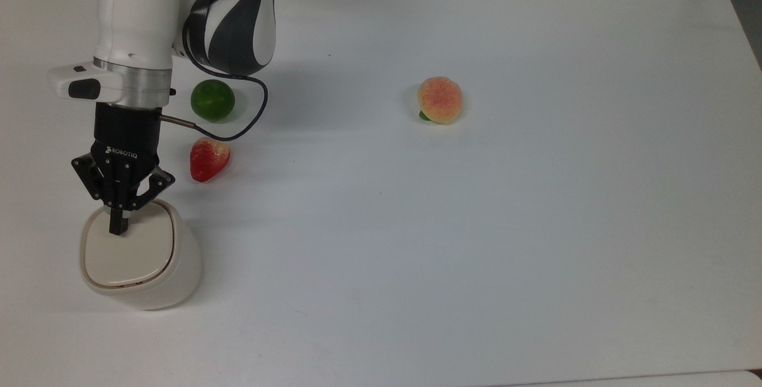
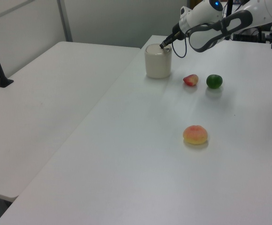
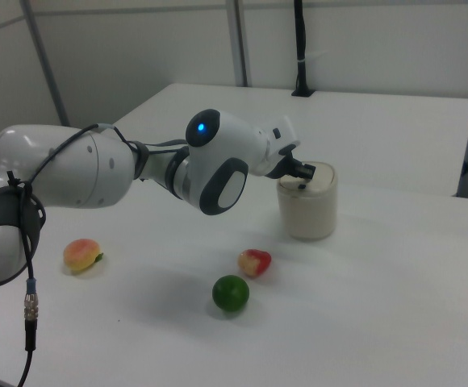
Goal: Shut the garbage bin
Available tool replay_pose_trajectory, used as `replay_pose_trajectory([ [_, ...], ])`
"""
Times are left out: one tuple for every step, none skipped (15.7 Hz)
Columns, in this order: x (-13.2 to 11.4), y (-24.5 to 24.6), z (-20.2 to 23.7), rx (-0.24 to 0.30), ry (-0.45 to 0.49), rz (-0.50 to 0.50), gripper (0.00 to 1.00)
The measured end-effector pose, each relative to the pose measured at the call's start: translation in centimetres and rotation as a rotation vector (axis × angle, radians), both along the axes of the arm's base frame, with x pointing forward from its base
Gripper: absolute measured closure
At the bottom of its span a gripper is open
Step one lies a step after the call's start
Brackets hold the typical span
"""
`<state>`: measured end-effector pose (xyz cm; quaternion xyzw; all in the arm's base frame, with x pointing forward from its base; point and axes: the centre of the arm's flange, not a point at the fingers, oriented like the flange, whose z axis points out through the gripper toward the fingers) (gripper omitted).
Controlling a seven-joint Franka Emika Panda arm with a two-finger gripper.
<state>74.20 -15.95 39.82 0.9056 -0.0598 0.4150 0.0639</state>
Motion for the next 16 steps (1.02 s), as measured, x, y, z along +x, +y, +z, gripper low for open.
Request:
replay_pose_trajectory([
  [-0.1,-0.1,0.6,0.005,0.014,0.0,0.99],
  [-0.3,-0.1,1.6,0.013,0.037,0.001,0.99],
  [-0.7,-0.2,3.1,0.024,0.066,0.002,0.99],
  [-1.2,-0.1,4.8,0.037,0.101,0.005,0.99],
  [-1.8,0.0,6.7,0.051,0.14,0.009,0.99],
  [-2.6,0.2,8.5,0.068,0.188,0.014,0.98],
  [-3.5,0.6,10.3,0.085,0.237,0.022,0.91],
  [-4.6,1.1,12.0,0.103,0.286,0.03,0.81],
  [-5.6,1.5,13.6,0.119,0.33,0.036,0.74],
  [-6.7,2.1,14.9,0.135,0.38,0.046,0.64],
  [-7.9,2.9,16.1,0.149,0.431,0.06,0.53],
  [-9.1,3.9,17.3,0.162,0.483,0.077,0.43],
  [-10.1,5.0,18.4,0.17,0.519,0.092,0.33],
  [-11.1,6.1,19.5,0.176,0.549,0.107,0.22],
  [-12.0,7.0,20.4,0.18,0.572,0.118,0.14],
  [-12.9,7.9,21.3,0.184,0.595,0.131,0.04],
])
